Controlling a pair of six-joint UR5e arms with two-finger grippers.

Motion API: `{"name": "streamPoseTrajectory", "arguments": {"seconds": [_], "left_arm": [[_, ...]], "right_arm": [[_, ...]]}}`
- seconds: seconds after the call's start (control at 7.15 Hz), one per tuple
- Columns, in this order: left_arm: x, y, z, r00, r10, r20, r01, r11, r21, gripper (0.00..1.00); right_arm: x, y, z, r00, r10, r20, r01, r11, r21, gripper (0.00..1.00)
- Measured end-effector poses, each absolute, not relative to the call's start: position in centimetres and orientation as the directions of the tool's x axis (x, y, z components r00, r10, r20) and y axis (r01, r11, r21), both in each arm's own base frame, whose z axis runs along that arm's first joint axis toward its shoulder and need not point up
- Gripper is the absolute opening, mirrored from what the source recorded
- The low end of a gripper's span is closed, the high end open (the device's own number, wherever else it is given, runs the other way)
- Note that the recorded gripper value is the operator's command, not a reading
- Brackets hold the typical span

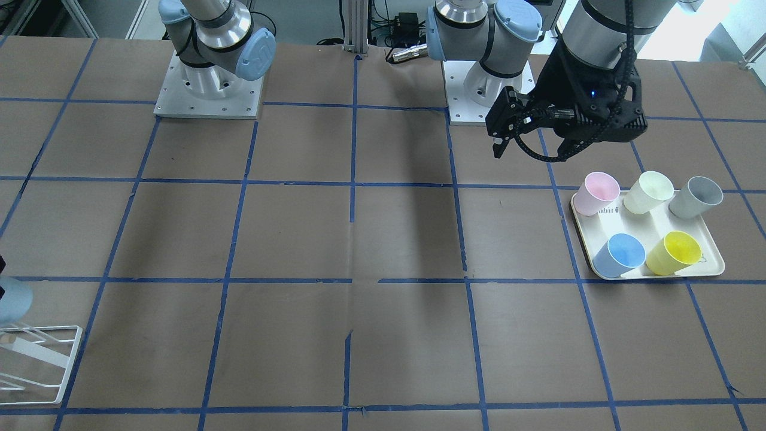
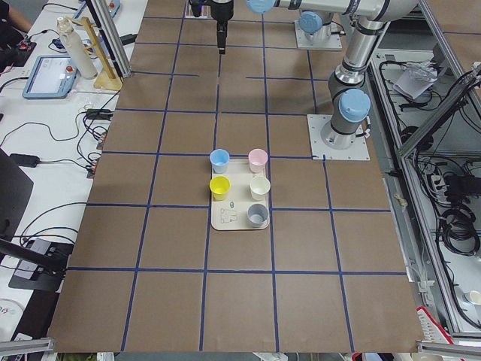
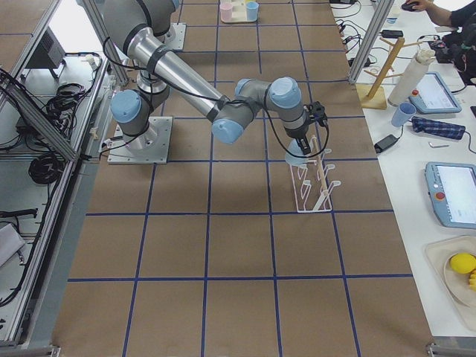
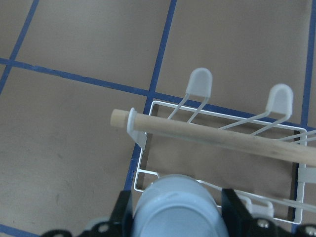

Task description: Transfer IKEA cup to right arm and place on rack

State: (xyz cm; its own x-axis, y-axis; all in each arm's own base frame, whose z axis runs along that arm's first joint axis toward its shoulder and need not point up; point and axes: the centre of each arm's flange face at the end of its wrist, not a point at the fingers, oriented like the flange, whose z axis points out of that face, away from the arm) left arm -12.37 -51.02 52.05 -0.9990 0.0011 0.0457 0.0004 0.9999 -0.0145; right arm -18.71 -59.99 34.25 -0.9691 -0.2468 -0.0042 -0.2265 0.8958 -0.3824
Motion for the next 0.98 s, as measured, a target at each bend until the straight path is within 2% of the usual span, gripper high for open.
{"name": "streamPoseTrajectory", "arguments": {"seconds": [0.56, 0.7, 0.84, 0.98], "left_arm": [[-12.3, -51.2, 51.7, -0.998, -0.055, 0.042, -0.054, 0.998, 0.023, 1.00], [-12.4, -51.2, 51.7, -0.998, -0.057, 0.040, -0.056, 0.998, 0.023, 1.00], [-12.6, -51.2, 51.7, -0.998, -0.054, 0.038, -0.053, 0.998, 0.023, 1.00], [-12.9, -51.1, 51.6, -0.998, -0.047, 0.038, -0.046, 0.999, 0.023, 1.00]], "right_arm": [[-18.9, -60.4, 32.2, -0.969, -0.247, -0.028, -0.221, 0.906, -0.361, 0.35], [-19.0, -60.5, 31.8, -0.968, -0.247, -0.033, -0.220, 0.908, -0.357, 0.40], [-19.0, -60.6, 31.4, -0.968, -0.247, -0.038, -0.218, 0.910, -0.352, 0.68], [-19.1, -60.7, 31.2, -0.968, -0.247, -0.040, -0.218, 0.911, -0.350, 0.85]]}}
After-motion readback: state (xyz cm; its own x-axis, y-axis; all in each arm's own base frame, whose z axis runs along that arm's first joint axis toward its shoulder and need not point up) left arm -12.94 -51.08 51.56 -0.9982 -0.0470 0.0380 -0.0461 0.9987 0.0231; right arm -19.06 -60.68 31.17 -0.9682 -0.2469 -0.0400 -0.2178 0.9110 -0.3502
